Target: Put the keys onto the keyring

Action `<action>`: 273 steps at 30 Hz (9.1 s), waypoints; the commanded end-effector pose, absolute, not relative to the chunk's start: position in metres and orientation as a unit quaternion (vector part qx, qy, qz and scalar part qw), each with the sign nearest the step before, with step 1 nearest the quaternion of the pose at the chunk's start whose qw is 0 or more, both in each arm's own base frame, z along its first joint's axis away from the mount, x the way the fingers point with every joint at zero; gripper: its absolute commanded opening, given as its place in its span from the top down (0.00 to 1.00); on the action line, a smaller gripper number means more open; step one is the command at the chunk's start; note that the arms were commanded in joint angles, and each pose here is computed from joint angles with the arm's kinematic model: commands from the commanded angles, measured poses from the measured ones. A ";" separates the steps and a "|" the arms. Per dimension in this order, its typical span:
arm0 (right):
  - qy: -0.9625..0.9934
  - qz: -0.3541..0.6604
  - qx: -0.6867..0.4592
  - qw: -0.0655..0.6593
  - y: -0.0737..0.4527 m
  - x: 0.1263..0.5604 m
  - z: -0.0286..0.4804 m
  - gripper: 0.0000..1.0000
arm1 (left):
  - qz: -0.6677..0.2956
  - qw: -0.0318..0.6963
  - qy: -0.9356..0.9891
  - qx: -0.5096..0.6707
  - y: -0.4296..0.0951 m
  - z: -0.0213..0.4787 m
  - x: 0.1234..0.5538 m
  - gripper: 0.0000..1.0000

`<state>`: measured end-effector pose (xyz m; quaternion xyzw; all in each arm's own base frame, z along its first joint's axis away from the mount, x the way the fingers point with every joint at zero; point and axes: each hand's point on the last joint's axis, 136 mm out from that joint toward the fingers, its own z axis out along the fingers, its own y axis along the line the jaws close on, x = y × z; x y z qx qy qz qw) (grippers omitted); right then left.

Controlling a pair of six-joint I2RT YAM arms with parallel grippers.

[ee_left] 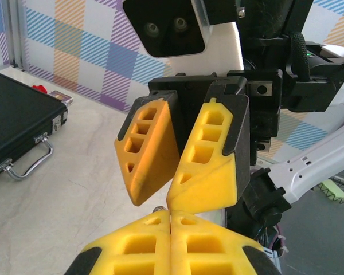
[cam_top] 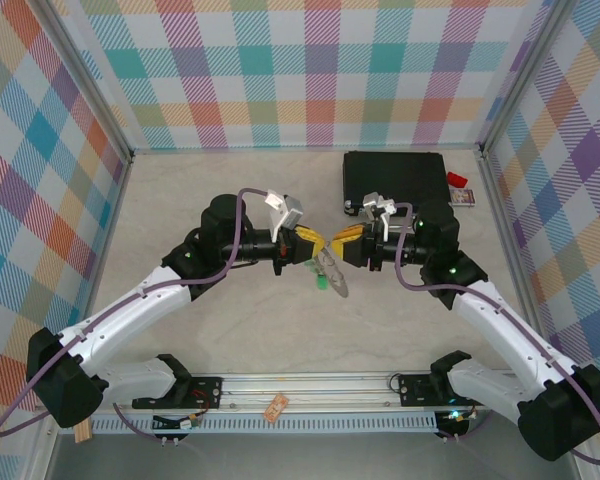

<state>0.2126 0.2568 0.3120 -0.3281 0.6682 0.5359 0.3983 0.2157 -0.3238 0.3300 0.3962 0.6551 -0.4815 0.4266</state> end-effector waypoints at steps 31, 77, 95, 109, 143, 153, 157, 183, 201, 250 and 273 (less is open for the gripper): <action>0.634 0.568 -0.369 0.372 0.265 0.200 0.315 0.91 | -0.510 0.444 0.620 0.398 -0.329 0.362 0.217 1.00; 0.693 0.423 -0.246 0.529 0.223 0.249 0.316 1.00 | -0.451 0.484 0.675 0.327 -0.298 0.332 0.230 0.64; 0.734 0.299 -0.153 0.590 0.178 0.278 0.310 1.00 | -0.460 0.463 0.682 0.329 -0.307 0.329 0.235 0.63; 0.749 0.265 -0.130 0.593 0.166 0.285 0.307 1.00 | -0.459 0.461 0.684 0.329 -0.307 0.329 0.234 0.63; 0.685 0.484 -0.377 0.393 0.257 0.219 0.326 1.00 | -0.480 0.433 0.652 0.396 -0.321 0.335 0.229 0.66; 0.677 0.496 -0.384 0.385 0.260 0.216 0.327 1.00 | -0.493 0.428 0.645 0.397 -0.326 0.336 0.229 0.73; 0.672 0.502 -0.387 0.382 0.261 0.213 0.327 1.00 | -0.495 0.425 0.645 0.397 -0.328 0.335 0.230 0.76; 0.670 0.509 -0.388 0.376 0.261 0.210 0.325 0.94 | -0.517 0.407 0.640 0.397 -0.335 0.334 0.231 1.00; 0.720 0.364 -0.208 0.553 0.197 0.250 0.320 0.36 | -0.503 0.515 0.612 0.327 -0.315 0.351 0.243 1.00; 0.725 0.390 -0.229 0.519 0.211 0.250 0.309 0.37 | -0.124 0.792 0.518 0.299 -0.250 0.317 0.277 1.00; 0.729 0.393 -0.226 0.512 0.214 0.252 0.305 0.37 | -0.063 0.804 0.488 0.334 -0.258 0.311 0.269 1.00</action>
